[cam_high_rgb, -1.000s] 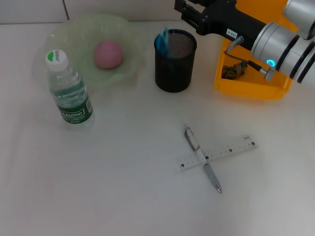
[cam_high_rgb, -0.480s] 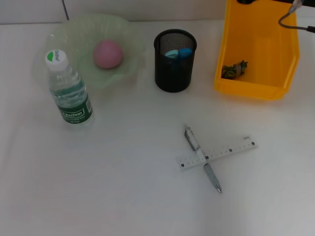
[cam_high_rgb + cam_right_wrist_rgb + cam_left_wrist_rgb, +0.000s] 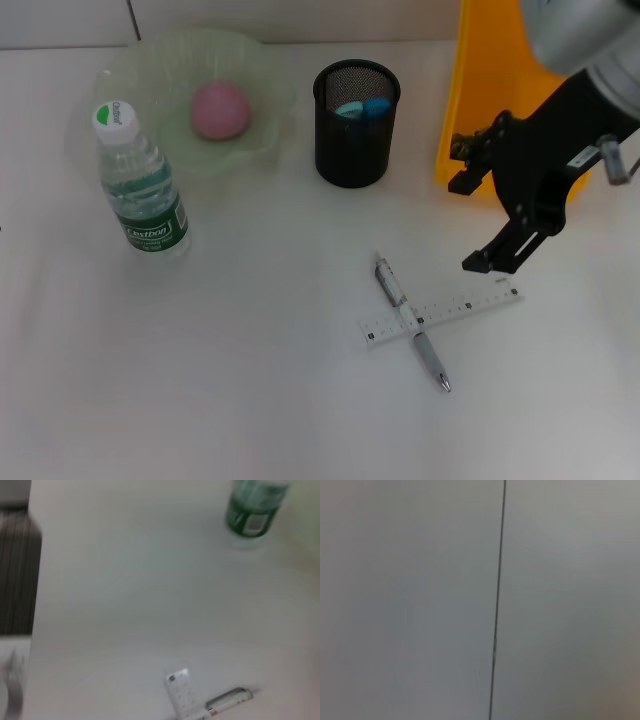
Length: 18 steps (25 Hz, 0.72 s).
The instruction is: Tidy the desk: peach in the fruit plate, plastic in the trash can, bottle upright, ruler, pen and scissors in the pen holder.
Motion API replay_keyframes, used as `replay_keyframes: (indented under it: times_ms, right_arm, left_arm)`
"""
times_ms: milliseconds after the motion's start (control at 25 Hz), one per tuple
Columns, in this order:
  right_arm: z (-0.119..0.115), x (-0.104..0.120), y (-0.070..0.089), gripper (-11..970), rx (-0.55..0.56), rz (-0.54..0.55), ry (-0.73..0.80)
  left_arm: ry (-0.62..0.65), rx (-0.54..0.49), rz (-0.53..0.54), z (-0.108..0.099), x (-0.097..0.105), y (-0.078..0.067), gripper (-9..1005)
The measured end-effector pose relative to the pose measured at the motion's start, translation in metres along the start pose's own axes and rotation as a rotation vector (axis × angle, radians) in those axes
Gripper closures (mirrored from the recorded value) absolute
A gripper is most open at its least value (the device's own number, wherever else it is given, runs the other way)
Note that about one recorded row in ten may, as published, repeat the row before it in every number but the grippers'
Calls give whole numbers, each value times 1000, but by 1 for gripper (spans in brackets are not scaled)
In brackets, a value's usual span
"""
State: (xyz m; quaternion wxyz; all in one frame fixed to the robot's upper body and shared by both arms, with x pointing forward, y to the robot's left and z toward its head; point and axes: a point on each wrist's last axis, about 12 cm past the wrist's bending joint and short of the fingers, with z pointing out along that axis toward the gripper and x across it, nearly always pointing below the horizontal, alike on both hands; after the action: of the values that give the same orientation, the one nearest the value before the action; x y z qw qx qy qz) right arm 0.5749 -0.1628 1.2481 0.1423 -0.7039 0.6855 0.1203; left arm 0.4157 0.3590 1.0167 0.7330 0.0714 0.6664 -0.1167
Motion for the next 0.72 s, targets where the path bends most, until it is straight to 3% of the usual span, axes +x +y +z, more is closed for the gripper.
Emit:
replay_keyframes:
  times_ms: [160, 360, 720]
  right_arm:
    - [24, -20, 5, 119, -13, -156, 96]
    - [50, -28, 10, 120, -34, -269, 155]
    - [83, -33, 15, 121, -83, -337, 147]
  left_arm:
    - [31, 44, -12, 1, 3, -5, 167]
    - [65, 89, 3, -3, 7, -10, 167]
    - [56, 76, 6, -7, 5, -8, 167]
